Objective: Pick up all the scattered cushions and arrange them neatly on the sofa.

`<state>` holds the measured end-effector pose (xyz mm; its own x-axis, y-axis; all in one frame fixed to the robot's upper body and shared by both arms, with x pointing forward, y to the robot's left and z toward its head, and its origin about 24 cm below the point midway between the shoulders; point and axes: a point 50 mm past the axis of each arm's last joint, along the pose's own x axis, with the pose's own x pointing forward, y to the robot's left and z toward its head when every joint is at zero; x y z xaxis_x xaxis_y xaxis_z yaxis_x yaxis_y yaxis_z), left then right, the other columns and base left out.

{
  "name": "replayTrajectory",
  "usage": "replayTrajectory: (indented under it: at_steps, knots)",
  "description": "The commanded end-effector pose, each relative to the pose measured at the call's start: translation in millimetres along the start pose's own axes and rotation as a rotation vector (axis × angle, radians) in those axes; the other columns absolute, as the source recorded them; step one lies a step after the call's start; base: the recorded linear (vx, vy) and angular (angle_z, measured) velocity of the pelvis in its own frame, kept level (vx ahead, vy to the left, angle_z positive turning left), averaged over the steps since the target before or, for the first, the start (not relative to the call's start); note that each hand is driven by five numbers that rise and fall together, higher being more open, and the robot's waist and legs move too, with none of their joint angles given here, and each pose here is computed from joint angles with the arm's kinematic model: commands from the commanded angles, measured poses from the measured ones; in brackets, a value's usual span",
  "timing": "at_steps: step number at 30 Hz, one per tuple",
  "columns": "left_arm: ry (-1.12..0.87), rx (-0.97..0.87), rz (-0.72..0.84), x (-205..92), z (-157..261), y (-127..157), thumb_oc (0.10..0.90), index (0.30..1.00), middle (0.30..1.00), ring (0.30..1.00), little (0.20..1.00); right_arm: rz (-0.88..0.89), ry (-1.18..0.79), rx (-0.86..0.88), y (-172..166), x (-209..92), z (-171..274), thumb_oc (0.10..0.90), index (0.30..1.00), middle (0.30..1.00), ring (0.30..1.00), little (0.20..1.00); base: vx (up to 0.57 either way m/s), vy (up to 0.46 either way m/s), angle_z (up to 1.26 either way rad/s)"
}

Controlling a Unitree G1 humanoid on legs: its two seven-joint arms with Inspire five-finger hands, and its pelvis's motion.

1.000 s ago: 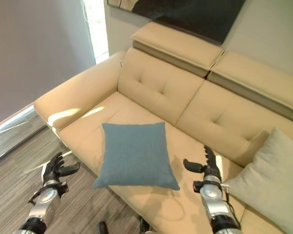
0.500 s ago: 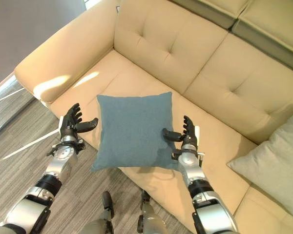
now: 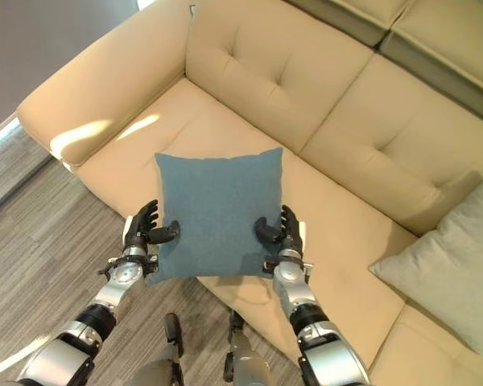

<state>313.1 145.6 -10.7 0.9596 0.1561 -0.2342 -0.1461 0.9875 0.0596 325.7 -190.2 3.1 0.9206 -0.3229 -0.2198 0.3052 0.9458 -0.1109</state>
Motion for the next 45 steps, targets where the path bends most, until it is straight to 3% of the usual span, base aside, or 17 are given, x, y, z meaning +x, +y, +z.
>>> replayTrajectory:
  at_steps: [1,6,7,8,9,10,17,28,38,45]
  knots:
    - [-0.081,-0.099,-0.085,3.6,22.6,-26.9,0.8,0.9,0.9,0.9,0.9,0.076,-0.102,0.052,26.9,-5.2,17.9,0.8,0.9,0.9,0.9,0.9,-0.04,-0.023,0.0]
    - [-0.107,-0.211,-0.172,-3.5,34.4,-52.1,0.8,0.9,0.9,0.9,0.9,0.176,-0.134,0.095,51.6,-15.9,24.8,0.8,0.9,0.9,0.9,0.9,-0.01,-0.005,0.0]
    - [-0.122,-0.241,-0.186,-4.4,40.1,-56.0,0.568,0.552,0.552,0.552,0.552,0.198,-0.142,0.107,55.6,-17.9,26.8,0.563,0.545,0.545,0.545,0.545,0.0,0.0,0.0]
    - [-0.141,-0.259,-0.204,-5.0,46.1,-58.8,0.472,0.408,0.408,0.408,0.408,0.22,-0.152,0.105,58.5,-19.5,28.7,0.413,0.319,0.319,0.319,0.319,0.0,0.0,0.0]
    - [-0.141,-0.259,-0.204,-5.0,46.1,-58.8,0.472,0.408,0.408,0.408,0.408,0.22,-0.151,0.105,58.5,-19.5,28.7,0.413,0.319,0.319,0.319,0.319,0.0,0.0,0.0]
    - [-0.153,-0.274,-0.215,-4.9,50.4,-60.1,0.4,0.3,0.3,0.3,0.3,0.238,-0.165,0.101,60.3,-20.5,31.2,0.4,0.3,0.3,0.3,0.3,0.0,0.0,0.0]
    - [-0.236,-0.381,-0.211,-3.8,74.9,-48.1,0.4,0.3,0.3,0.3,0.3,0.278,-0.251,0.124,53.2,-23.5,47.6,0.4,0.3,0.3,0.3,0.3,0.01,-0.001,-0.01]
    - [-0.286,-0.495,-0.135,-29.5,61.3,-9.1,0.4,0.3,0.3,0.3,0.3,0.271,-0.39,0.123,13.2,-45.8,53.4,0.4,0.3,0.3,0.3,0.3,0.06,-0.022,0.0]
    - [-0.388,-0.473,-0.125,-66.2,57.8,25.3,0.4,0.3,0.3,0.3,0.3,0.347,-0.509,0.157,-5.1,-83.8,59.5,0.4,0.3,0.3,0.3,0.3,0.06,-0.034,0.01]
    - [-0.427,-0.415,-0.148,-84.0,57.2,31.5,0.4,0.3,0.3,0.3,0.3,0.348,-0.596,0.115,-15.4,-104.7,66.0,0.4,0.3,0.3,0.3,0.3,0.03,-0.032,0.12]
